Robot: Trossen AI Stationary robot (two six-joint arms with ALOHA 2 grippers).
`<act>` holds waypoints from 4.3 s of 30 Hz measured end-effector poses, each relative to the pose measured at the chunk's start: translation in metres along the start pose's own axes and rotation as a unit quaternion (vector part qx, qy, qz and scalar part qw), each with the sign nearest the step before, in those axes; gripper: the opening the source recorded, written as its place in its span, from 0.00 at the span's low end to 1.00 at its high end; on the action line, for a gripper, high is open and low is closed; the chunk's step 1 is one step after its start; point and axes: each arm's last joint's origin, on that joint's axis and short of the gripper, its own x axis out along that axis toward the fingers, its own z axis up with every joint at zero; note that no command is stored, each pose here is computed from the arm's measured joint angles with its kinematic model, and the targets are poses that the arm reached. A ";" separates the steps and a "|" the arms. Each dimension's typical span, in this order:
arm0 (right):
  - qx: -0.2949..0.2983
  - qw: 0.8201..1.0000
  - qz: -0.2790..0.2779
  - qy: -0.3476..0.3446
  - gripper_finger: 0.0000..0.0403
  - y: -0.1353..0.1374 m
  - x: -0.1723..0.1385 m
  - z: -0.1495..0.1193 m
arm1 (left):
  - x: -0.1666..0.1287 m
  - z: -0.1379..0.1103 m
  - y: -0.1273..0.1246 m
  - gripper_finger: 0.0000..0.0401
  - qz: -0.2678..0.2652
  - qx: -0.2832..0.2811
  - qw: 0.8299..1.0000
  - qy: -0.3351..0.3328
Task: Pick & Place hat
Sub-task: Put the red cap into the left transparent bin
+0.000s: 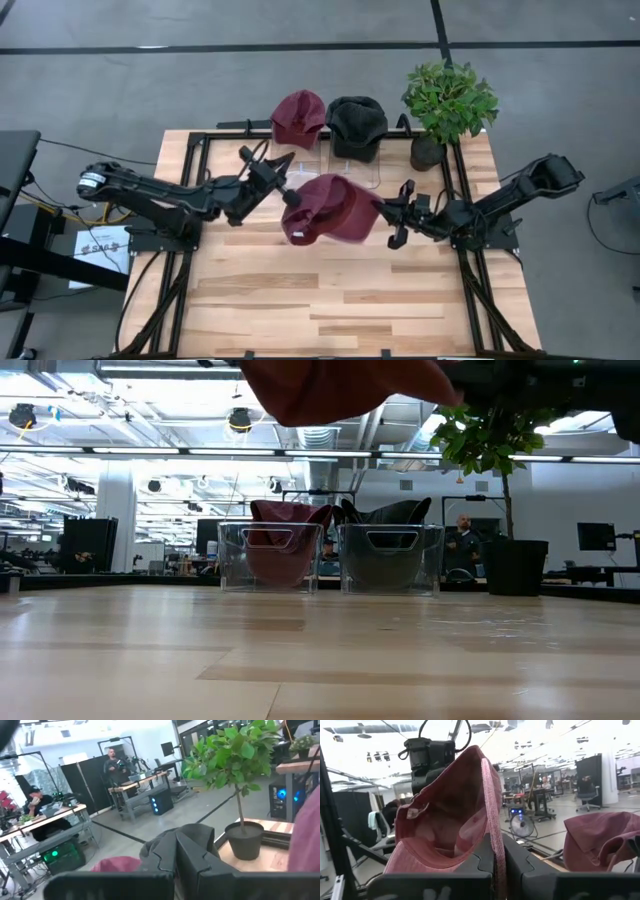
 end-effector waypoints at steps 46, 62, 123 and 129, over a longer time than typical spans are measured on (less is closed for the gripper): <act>-0.054 0.997 -0.035 -0.032 0.00 0.022 -0.003 0.004 | -0.013 0.040 -0.052 0.01 0.051 0.156 0.986 0.023; -0.077 0.996 -0.028 -0.042 0.00 0.030 -0.010 0.008 | -0.003 -0.008 -0.047 0.01 0.092 0.175 0.978 0.069; -0.139 0.989 -0.058 -0.011 0.00 0.027 -0.008 0.002 | 0.011 0.026 -0.006 0.01 -0.074 -0.023 0.993 -0.092; -0.150 0.987 -0.040 -0.028 0.00 0.034 -0.015 0.008 | -0.021 0.012 -0.009 0.01 -0.126 -0.015 0.989 -0.077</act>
